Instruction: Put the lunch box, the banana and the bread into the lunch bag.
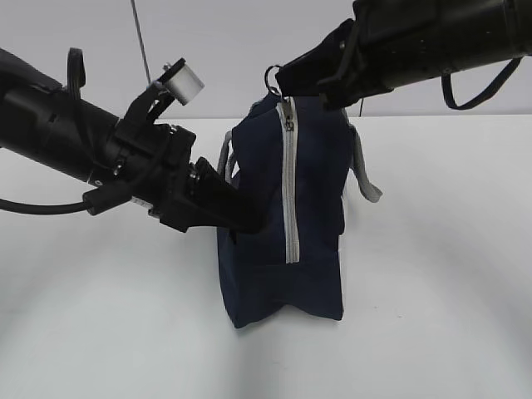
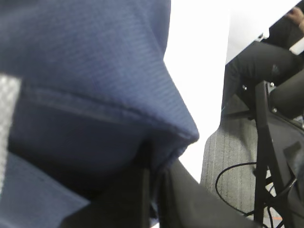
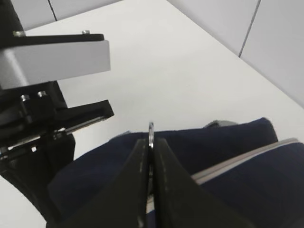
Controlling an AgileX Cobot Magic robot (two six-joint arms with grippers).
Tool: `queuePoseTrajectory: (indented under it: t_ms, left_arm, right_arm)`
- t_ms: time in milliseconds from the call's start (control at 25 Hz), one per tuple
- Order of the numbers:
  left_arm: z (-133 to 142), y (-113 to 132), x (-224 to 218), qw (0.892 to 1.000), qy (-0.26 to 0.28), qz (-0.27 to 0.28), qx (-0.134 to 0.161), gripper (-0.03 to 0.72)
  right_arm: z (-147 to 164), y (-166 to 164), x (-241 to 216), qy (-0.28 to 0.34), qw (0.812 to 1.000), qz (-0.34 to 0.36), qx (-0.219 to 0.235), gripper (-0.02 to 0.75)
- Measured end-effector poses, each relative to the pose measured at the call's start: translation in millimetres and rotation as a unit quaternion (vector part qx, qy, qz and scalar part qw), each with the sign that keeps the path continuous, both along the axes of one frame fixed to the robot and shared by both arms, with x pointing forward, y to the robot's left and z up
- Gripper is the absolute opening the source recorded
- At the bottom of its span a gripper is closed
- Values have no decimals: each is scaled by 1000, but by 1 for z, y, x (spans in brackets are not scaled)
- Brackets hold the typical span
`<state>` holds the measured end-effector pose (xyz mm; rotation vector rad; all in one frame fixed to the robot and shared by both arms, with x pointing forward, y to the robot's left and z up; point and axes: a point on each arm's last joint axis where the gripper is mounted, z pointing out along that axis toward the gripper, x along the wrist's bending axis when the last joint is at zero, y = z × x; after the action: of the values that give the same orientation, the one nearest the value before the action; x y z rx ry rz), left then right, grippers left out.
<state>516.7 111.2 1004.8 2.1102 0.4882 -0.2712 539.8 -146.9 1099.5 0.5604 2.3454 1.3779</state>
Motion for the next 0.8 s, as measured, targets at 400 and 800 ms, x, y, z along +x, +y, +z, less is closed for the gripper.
queuePoseTrajectory:
  t_ms: [400,800]
  left_arm:
    - [-5,-1,0,1000,6,-2,10,3]
    - [-5,-2,-2,1000,17,-5,12,3]
  right_arm:
    - [4,-4,9,-23,999,-16,-18,-16]
    - [-8,-33,45,39,999,6,-2,-16]
